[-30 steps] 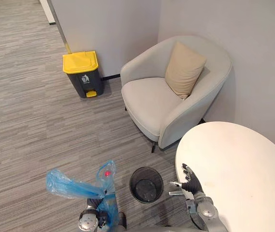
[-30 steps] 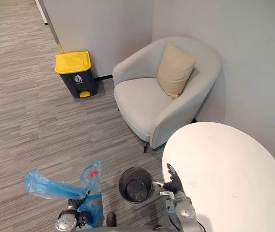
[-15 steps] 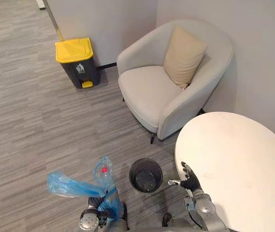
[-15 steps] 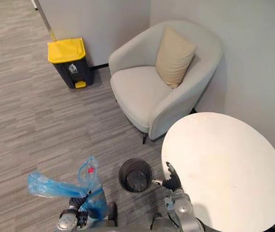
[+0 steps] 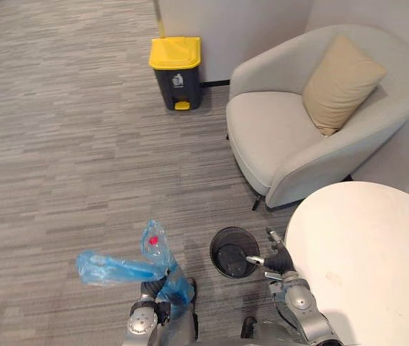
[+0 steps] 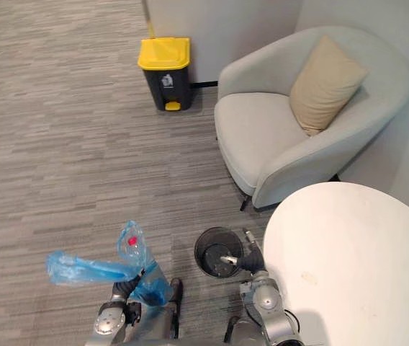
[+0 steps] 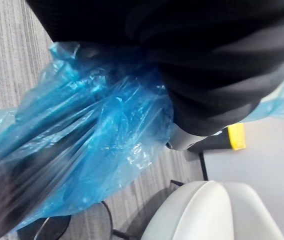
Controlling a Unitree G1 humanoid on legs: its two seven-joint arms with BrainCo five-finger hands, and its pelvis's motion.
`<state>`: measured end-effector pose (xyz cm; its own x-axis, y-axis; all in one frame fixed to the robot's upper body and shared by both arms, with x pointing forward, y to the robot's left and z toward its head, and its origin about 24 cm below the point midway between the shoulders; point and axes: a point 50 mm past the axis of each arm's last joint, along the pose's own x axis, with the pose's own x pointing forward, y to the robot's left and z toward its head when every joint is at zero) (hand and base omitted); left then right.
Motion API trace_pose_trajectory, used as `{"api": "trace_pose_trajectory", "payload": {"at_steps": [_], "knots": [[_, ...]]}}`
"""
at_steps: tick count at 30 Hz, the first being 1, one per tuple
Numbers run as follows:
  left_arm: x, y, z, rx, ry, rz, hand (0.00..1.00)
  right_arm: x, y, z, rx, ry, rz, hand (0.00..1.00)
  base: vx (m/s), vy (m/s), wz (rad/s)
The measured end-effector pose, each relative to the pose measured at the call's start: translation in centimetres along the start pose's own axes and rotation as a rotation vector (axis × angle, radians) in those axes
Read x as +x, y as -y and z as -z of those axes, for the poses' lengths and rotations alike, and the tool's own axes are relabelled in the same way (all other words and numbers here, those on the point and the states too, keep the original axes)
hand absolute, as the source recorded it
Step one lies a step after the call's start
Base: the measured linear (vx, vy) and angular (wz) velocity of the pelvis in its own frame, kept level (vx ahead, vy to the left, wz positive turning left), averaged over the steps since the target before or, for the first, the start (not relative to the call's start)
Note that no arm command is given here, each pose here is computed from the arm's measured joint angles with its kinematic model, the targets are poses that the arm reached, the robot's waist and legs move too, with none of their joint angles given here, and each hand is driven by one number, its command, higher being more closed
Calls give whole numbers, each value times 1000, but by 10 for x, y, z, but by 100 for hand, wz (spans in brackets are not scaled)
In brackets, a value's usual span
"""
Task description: Gather rubbish on tea table into small bin, then transfer packed bag to large trash can.
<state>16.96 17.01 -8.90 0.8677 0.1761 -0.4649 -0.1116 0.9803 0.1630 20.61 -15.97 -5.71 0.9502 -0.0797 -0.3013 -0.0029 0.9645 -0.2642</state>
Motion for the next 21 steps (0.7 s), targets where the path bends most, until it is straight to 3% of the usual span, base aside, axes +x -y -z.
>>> {"api": "trace_pose_trajectory", "payload": {"at_steps": [11, 21], "knots": [[1, 1, 11, 76, -48, 45, 100, -4, 8, 20, 21, -90, 51, 0, -46, 130, 48], [0, -12, 22, 143, -88, 34, 100, -7, 11, 41, 36, -200, 72, 0, -6, 2, 22]]}}
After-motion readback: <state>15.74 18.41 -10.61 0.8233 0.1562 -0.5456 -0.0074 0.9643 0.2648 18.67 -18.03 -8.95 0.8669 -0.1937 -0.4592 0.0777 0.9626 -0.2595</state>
